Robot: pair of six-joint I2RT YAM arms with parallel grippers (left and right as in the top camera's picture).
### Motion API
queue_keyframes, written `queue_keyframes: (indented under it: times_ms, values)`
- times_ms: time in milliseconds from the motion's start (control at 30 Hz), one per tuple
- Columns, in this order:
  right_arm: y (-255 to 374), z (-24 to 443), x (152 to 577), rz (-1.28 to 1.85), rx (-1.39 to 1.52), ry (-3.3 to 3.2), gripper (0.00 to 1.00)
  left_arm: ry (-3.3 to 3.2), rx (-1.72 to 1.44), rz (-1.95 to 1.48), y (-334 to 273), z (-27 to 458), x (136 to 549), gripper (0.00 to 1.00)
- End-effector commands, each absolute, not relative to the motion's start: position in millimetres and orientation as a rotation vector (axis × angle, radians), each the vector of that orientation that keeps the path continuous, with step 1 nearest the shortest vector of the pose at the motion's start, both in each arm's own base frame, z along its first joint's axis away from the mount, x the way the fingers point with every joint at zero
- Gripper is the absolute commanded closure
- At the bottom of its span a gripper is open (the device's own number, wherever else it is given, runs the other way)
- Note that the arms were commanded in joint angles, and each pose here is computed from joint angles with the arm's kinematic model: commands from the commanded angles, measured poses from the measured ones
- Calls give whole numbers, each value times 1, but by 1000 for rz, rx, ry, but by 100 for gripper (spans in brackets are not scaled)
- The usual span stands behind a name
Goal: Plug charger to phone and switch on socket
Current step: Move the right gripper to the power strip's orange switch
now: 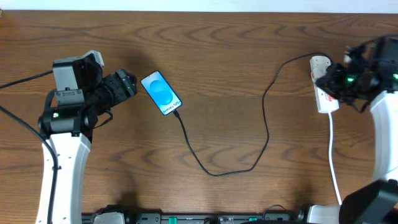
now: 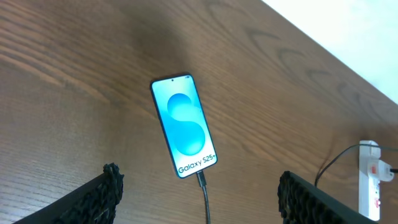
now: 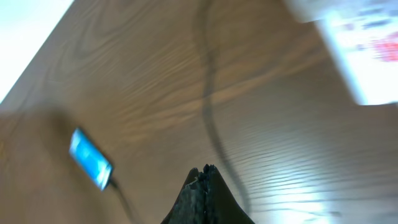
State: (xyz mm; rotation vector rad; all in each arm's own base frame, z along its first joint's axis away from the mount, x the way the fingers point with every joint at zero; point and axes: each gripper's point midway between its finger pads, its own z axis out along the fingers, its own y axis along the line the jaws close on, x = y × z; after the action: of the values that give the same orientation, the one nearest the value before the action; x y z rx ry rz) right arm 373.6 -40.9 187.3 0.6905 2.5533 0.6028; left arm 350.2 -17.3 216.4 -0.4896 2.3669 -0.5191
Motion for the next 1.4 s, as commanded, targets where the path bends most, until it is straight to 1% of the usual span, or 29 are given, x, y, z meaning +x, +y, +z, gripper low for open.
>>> queue_keyframes:
  times_ms: [0,133,300,633,800,933,1367]
  values:
    - [-80,167,372,508,801,2567,99,2384,-480,-495,-14,211,354,19]
    - [-113,145,375,495,911,2553,99,2396,-485,-495,-14,207,356,18]
    - [-138,115,388,487,967,2538,99,2399,-465,-478,-13,206,356,18]
    - [-151,44,410,516,978,2587,99,2398,-472,-459,-10,206,356,18]
    - [-155,18,417,514,977,2595,99,2398,-472,-459,-10,206,356,18]
    - [-158,10,422,509,963,2587,99,2398,-472,-459,-10,206,356,18]
    - [-169,18,443,477,915,2500,99,2398,-472,-459,-10,206,356,18]
